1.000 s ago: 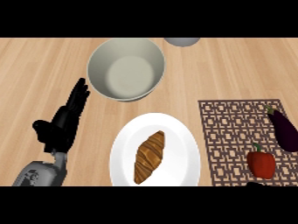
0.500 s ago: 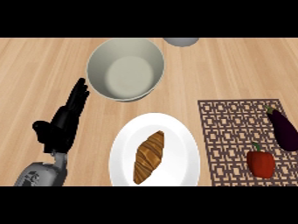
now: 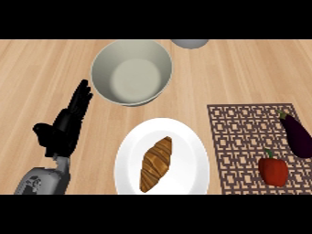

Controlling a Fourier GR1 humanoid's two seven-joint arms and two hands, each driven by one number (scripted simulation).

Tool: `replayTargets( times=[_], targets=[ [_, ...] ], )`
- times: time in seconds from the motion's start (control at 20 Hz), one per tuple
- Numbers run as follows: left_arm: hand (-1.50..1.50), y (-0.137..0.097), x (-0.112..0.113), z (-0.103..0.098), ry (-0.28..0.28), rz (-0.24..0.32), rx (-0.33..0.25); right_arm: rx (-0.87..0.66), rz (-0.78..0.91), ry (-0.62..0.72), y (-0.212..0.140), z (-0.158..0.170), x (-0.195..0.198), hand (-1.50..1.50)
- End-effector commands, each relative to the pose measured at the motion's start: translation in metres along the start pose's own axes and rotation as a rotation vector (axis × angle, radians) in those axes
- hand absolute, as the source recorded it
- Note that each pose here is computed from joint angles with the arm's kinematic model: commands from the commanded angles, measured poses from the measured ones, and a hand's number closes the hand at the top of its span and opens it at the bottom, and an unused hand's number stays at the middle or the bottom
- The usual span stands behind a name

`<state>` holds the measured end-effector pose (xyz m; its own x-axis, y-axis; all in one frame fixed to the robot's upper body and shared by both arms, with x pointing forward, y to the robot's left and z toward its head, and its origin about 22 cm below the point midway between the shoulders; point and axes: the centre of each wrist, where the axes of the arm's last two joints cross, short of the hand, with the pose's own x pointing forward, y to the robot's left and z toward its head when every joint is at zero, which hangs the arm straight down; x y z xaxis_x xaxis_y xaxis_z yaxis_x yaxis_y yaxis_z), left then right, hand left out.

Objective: Pick the bell pepper from the placemat and place it in the bowl

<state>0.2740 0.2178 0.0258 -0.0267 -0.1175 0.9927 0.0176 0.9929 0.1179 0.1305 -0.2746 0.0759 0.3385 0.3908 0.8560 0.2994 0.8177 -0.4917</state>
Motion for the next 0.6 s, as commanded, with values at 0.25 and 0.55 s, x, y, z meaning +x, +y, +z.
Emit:
replayTargets(
  times=[0.25,0.55],
  targets=[
    [0.00,0.005,-0.001,0.005,0.013,0.011,-0.013,0.011,-0.050,0.012,0.021,-0.009,-0.023,-1.50],
    [0.00,0.004,-0.011,0.008,0.004,-0.001,-0.003,0.007,-0.083,0.017,0.044,-0.021,-0.048,-1.50]
  ],
)
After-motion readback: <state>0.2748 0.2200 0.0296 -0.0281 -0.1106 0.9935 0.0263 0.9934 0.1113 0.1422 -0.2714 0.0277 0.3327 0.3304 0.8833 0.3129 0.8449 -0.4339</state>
